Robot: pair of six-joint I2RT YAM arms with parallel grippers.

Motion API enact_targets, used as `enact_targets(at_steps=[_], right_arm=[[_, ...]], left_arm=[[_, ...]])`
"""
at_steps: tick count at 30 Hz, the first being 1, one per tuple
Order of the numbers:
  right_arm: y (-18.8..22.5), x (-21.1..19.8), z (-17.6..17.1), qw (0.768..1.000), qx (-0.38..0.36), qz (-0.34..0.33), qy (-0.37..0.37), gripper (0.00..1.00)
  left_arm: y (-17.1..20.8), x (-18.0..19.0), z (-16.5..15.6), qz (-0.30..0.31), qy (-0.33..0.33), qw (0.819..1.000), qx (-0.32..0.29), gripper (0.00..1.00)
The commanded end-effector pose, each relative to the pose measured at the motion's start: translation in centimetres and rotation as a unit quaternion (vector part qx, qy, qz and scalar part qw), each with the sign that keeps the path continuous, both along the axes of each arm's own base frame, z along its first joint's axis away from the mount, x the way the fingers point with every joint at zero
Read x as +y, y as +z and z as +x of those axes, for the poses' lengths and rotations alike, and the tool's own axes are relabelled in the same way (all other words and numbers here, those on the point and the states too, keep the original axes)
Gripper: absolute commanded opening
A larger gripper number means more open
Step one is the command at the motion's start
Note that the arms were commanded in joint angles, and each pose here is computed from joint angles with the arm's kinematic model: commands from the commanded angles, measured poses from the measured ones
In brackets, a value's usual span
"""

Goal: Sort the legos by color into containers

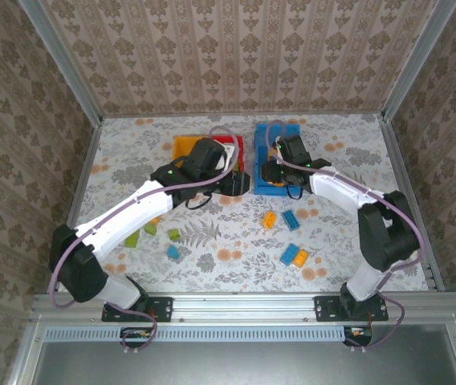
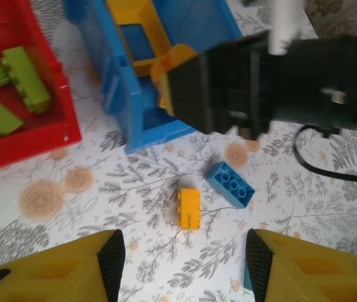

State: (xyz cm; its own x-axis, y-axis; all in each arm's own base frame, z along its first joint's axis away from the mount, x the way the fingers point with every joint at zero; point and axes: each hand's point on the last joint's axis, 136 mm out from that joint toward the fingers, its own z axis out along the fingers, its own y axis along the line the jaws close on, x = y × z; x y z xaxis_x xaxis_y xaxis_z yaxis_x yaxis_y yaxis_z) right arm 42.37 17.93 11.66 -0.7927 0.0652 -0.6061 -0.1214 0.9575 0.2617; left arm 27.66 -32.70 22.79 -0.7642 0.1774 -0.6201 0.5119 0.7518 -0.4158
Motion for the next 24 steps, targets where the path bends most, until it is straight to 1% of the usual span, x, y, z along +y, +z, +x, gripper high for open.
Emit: enact_targets(at_steps=[1, 4, 5, 11, 14, 16, 20, 24], right_arm=[[-0.9, -0.1, 1.1, 0.998, 0.035, 0.029, -0.037, 0.26], [-2.4, -0.5, 1.6, 0.997, 0.059, 0.031, -0.049, 0.27], [-2.7, -0.6, 1.7, 0.996, 0.064, 0.029, -0.051, 0.29], [-3.3, -0.6, 1.7, 0.996, 0.07, 0.028, -0.048, 0.48], [-2.8, -0.5, 1.7, 0.997, 0.065, 0.029, -0.043, 0.58], [-2.4, -0.4, 1.7, 0.997, 0.061, 0.028, -0.04, 0.62], [-1.2, -0.3, 1.5, 0.998, 0.05, 0.023, -0.034, 0.65], [0.9, -0.3, 1.1, 0.999, 0.023, 0.012, -0.029, 0.64]], left_arm=[[0.9, -1.4, 0.4, 0.008, -0.031, 0.999, -0.034, 0.56], [0.4, -1.7, 0.3, 0.016, -0.037, 0.999, -0.03, 0.57], [0.2, -1.7, 0.2, 0.017, -0.037, 0.999, -0.029, 0.57], [-0.2, -0.9, -0.4, 0.024, -0.03, 0.999, -0.024, 0.57], [-0.2, -0.2, -0.5, 0.028, -0.019, 0.999, -0.024, 0.57], [-0.3, 0.3, -0.5, 0.029, -0.01, 0.999, -0.022, 0.57], [-0.6, 1.6, -0.5, 0.028, 0.01, 0.999, -0.016, 0.57], [-1.0, 4.0, -0.2, 0.038, 0.053, 0.998, -0.004, 0.57]])
